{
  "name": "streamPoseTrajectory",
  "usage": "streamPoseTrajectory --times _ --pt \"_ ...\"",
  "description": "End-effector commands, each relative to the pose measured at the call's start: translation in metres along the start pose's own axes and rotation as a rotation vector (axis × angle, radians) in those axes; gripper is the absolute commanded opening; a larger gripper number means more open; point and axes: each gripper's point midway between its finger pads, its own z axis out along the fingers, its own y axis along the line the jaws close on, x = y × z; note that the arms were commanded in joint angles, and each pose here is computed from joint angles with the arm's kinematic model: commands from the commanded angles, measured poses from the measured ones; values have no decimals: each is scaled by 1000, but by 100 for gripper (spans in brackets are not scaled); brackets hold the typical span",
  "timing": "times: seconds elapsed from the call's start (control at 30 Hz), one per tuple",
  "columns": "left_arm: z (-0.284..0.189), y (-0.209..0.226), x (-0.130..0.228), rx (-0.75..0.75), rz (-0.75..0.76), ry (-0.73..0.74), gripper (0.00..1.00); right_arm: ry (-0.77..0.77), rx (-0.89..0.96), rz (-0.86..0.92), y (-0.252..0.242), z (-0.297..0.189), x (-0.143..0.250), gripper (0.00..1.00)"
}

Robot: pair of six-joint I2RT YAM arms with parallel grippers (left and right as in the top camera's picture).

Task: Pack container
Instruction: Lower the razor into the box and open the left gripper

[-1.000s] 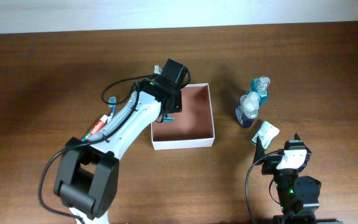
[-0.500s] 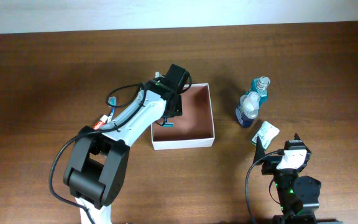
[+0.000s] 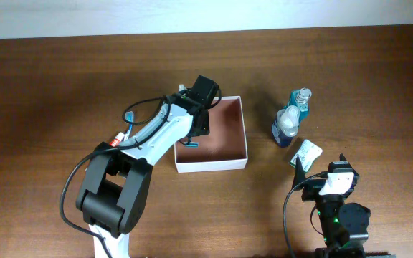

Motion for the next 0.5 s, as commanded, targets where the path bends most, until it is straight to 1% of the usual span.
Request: streamPoseTrajectory --times 0.0,0.47 --pt "2 5 -4 -33 -15 -18 1 12 8 -2 -1 0 4 98" --pt "2 1 -4 -26 -8 -24 2 12 8 -2 -1 0 4 98"
